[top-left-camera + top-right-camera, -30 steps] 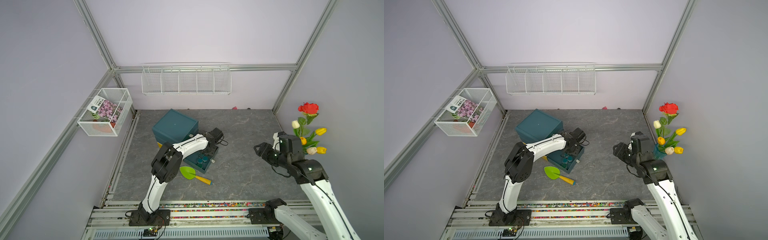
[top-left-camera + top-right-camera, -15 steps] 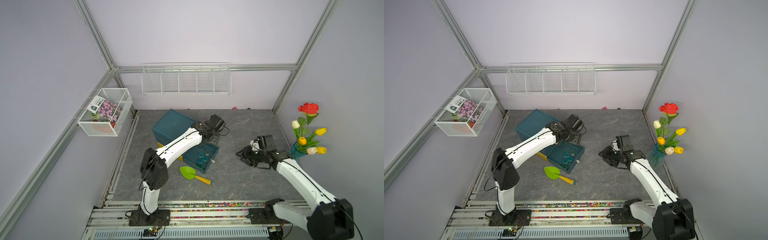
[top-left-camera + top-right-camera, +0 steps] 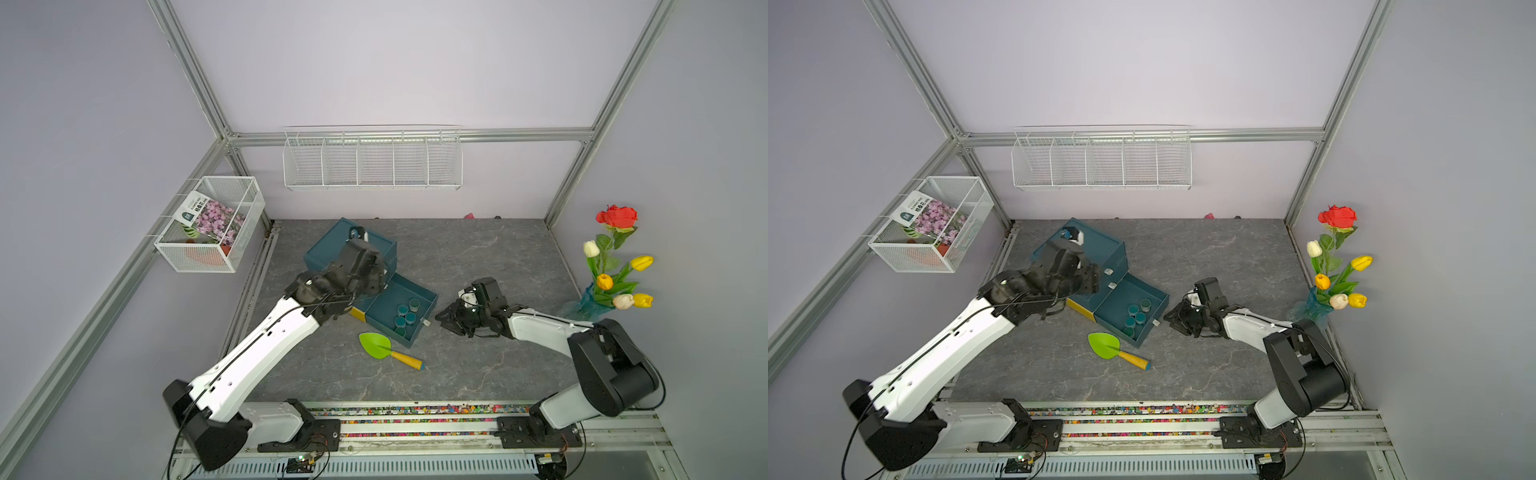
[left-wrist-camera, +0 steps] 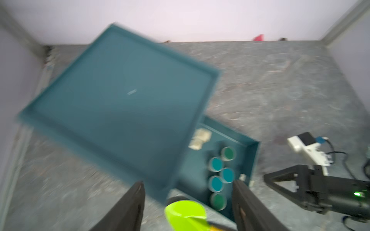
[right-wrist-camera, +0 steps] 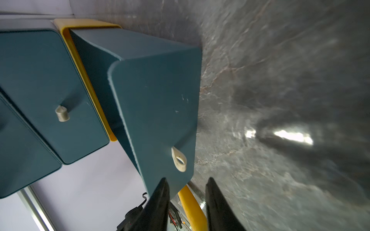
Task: Put the paint cans in the drawer according to color
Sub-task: Close the drawer of the storage box.
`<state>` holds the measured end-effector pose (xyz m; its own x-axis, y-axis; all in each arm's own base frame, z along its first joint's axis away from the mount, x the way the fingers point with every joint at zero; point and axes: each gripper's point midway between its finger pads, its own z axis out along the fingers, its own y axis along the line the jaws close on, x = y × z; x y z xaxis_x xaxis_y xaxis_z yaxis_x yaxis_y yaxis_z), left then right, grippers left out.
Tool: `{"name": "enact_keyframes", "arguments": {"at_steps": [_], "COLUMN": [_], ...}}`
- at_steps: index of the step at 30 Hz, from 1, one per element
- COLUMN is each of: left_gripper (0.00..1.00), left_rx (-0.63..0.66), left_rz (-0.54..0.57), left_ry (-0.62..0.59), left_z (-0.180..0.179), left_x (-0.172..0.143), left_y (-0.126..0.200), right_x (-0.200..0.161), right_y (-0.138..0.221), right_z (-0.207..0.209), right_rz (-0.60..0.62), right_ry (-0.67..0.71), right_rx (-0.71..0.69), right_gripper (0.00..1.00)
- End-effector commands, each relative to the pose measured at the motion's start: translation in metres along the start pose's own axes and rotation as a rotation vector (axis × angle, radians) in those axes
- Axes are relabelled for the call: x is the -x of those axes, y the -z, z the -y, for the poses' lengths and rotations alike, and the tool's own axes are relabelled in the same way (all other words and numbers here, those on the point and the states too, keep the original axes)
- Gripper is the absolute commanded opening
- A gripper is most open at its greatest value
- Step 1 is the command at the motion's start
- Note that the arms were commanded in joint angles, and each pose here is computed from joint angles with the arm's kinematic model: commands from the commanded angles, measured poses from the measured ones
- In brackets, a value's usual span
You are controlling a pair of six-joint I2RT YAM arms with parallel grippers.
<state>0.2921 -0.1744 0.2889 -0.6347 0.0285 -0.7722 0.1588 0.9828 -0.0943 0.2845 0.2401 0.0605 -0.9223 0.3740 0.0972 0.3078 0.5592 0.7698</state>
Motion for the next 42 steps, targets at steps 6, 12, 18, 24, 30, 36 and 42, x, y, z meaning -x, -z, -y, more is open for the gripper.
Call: {"name": "enact_keyframes", "arguments": {"at_steps": [6, 12, 18, 24, 30, 36, 42], "left_gripper": [0.72, 0.72, 0.71, 0.71, 0.70, 0.69, 0.69], "left_rx": [0.089, 0.120, 0.121, 0.114, 0.107, 0.100, 0.102], "left_rz": [0.012, -0.018, -0.031, -0.037, -0.038, -0.050, -0.049], "left_ry": [0.122, 0.122, 0.110, 0.114, 0.121, 0.135, 0.134], "left_z": [-0.075, -0.093, -0.096, -0.095, -0.094, -0.093, -0.094], "left_x": [-0.041, -0.066, -0.077, -0.080, -0.082, -0.086, -0.086], "left_y": [0.009, 0.004, 0.001, 0.000, 0.000, -0.002, -0.001], "right_x": [0.001, -0.001, -0.006, -0.001, 0.004, 0.013, 0.021], "right_y": [-0.022, -0.032, -0.036, -0.032, -0.027, -0.033, -0.052], "right_z": [-0.006, -0.006, -0.004, -0.013, -0.041, -0.065, -0.091], "right_rz": [-0.019, -0.034, -0.033, -0.005, 0.002, -0.004, -0.027], "right_ry": [0.014, 0.005, -0.004, 0.003, 0.014, 0.020, 0.036], "right_rx": [0.075, 0.096, 0.097, 0.120, 0.171, 0.202, 0.227], "right_gripper": [0.31, 0.28, 0.24, 0.09, 0.00, 0.00, 0.00]}}
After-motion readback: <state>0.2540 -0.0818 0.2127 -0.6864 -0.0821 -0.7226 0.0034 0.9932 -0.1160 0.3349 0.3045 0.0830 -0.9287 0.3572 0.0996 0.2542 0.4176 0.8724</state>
